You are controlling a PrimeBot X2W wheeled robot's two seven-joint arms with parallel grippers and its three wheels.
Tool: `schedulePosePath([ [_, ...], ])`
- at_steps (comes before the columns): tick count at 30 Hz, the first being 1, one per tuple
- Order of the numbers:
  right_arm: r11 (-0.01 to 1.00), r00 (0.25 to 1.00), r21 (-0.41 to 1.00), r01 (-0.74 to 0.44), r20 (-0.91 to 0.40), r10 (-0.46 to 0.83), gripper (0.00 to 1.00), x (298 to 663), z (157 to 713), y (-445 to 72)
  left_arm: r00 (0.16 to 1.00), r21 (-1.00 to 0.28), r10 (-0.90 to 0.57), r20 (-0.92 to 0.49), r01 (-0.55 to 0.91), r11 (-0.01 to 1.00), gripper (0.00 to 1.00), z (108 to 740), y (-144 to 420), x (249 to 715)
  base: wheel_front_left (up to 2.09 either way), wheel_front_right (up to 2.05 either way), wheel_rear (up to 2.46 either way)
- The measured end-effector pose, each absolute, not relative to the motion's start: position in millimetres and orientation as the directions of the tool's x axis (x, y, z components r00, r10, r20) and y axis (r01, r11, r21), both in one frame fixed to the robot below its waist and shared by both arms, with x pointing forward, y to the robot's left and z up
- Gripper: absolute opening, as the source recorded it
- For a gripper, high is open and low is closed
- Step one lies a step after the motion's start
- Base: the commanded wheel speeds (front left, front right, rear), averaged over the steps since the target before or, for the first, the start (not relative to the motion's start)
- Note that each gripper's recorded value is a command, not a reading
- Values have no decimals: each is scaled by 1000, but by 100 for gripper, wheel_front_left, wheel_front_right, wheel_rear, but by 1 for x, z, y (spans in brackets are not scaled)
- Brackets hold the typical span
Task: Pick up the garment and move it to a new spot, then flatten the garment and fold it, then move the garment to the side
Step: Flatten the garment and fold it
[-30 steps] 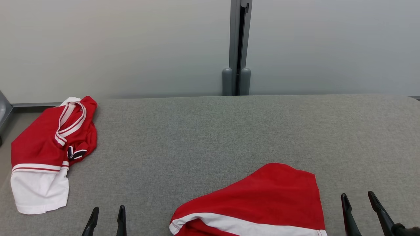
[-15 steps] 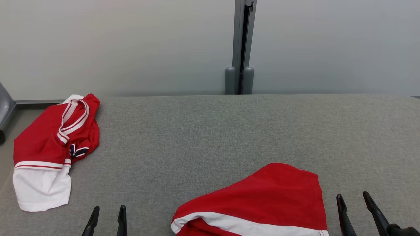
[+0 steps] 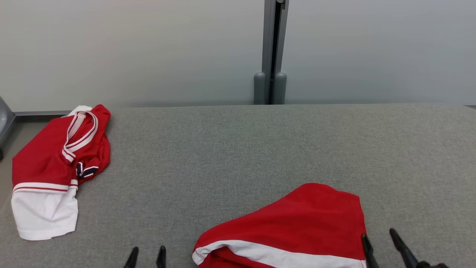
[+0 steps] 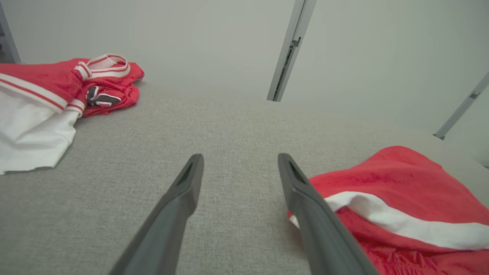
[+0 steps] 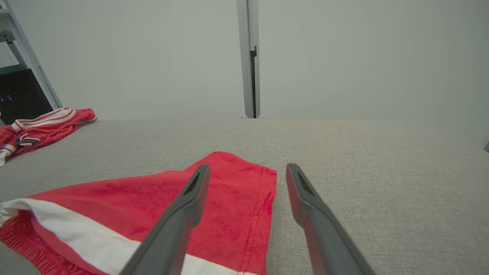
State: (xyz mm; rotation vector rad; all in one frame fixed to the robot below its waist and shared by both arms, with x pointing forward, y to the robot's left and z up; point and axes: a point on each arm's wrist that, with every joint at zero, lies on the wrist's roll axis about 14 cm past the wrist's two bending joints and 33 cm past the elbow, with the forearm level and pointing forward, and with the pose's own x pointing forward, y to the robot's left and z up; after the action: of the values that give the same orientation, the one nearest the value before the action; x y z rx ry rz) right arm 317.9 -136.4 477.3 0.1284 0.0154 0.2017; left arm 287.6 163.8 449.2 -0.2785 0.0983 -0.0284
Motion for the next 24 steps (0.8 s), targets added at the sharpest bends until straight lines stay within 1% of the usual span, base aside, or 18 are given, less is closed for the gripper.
schedulePosePath([
  [4, 958, 960, 157, -240, -110, 259, 100, 301, 445, -124, 970, -337, -137, -199, 63, 939, 100, 430, 138, 283, 0, 0, 0],
  [10, 952, 929, 180, -249, -232, 287, 100, 291, 418, -121, 933, -438, -211, -290, 66, 897, 100, 423, 121, 284, 0, 0, 0],
  [16, 954, 915, 179, -240, -286, 284, 100, 293, 411, -127, 898, -498, -266, -351, 61, 865, 100, 421, 109, 287, 0, 0, 0],
  [20, 954, 905, 176, -241, -314, 287, 100, 294, 408, -129, 880, -508, -288, -379, 63, 859, 100, 420, 105, 289, 0, 0, 0],
  [24, 949, 879, 196, -246, -367, 304, 100, 290, 402, -126, 854, -525, -316, -412, 61, 849, 100, 416, 100, 286, 0, 0, 0],
])
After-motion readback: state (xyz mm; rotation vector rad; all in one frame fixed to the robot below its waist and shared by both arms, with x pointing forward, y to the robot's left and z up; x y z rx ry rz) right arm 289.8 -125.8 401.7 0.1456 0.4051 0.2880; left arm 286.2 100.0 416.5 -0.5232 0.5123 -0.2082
